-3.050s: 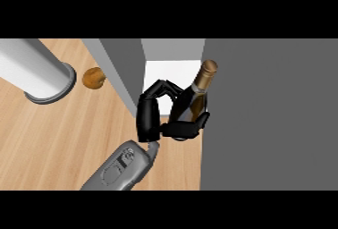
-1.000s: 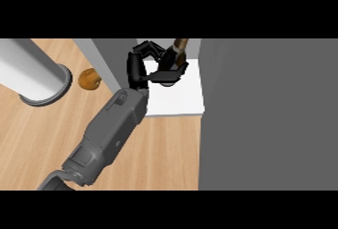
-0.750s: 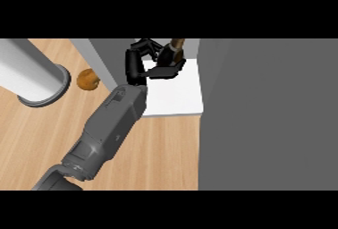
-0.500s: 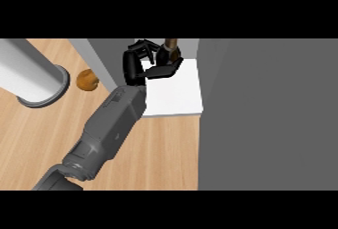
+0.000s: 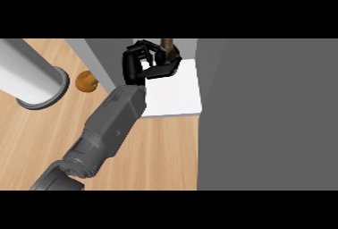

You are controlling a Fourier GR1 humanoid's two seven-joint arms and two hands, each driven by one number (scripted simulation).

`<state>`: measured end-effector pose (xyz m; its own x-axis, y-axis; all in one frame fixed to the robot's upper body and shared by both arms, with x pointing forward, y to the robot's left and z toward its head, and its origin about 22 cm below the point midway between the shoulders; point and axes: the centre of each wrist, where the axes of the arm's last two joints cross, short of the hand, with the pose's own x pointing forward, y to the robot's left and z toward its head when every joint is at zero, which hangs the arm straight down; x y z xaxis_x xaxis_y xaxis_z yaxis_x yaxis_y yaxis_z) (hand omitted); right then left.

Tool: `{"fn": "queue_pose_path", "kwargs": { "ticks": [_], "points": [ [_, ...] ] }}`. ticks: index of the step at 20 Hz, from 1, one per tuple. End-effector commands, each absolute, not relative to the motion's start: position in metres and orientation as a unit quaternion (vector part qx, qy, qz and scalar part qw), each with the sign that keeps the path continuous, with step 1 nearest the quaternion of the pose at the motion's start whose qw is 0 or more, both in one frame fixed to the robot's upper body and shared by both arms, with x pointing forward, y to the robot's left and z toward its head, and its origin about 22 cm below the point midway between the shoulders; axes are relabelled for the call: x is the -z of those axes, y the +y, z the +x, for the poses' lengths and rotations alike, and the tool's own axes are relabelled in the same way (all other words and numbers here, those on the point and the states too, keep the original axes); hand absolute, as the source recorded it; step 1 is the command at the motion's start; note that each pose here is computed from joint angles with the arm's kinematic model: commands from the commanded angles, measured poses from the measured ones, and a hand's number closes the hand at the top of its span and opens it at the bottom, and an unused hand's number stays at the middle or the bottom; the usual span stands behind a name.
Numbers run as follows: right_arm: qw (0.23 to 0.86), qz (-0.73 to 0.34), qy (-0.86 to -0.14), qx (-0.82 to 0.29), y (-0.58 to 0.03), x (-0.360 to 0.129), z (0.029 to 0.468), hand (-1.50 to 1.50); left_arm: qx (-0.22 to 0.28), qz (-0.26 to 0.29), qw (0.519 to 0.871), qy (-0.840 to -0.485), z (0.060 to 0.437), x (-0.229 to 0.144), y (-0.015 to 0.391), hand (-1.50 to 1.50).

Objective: Pick up the wine, place it into the cabinet and close the cabinet

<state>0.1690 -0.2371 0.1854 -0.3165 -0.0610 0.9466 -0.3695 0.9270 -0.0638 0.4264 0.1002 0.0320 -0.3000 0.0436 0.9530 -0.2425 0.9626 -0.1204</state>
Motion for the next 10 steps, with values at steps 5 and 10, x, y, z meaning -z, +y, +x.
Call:
{"fn": "queue_pose_path", "kwargs": {
  "ticks": [5,10],
  "points": [
    [0.552,0.142,-0.809,-0.146,-0.232,-0.196,0.154,-1.5,-0.124,0.1,0.604,-0.781,0.424,-0.012,0.124,1.5],
    [0.55,0.138,-0.813,-0.136,-0.228,-0.199,0.152,-1.5,-0.102,0.129,0.606,-0.778,0.423,-0.014,0.108,-1.5]
  ]
}}
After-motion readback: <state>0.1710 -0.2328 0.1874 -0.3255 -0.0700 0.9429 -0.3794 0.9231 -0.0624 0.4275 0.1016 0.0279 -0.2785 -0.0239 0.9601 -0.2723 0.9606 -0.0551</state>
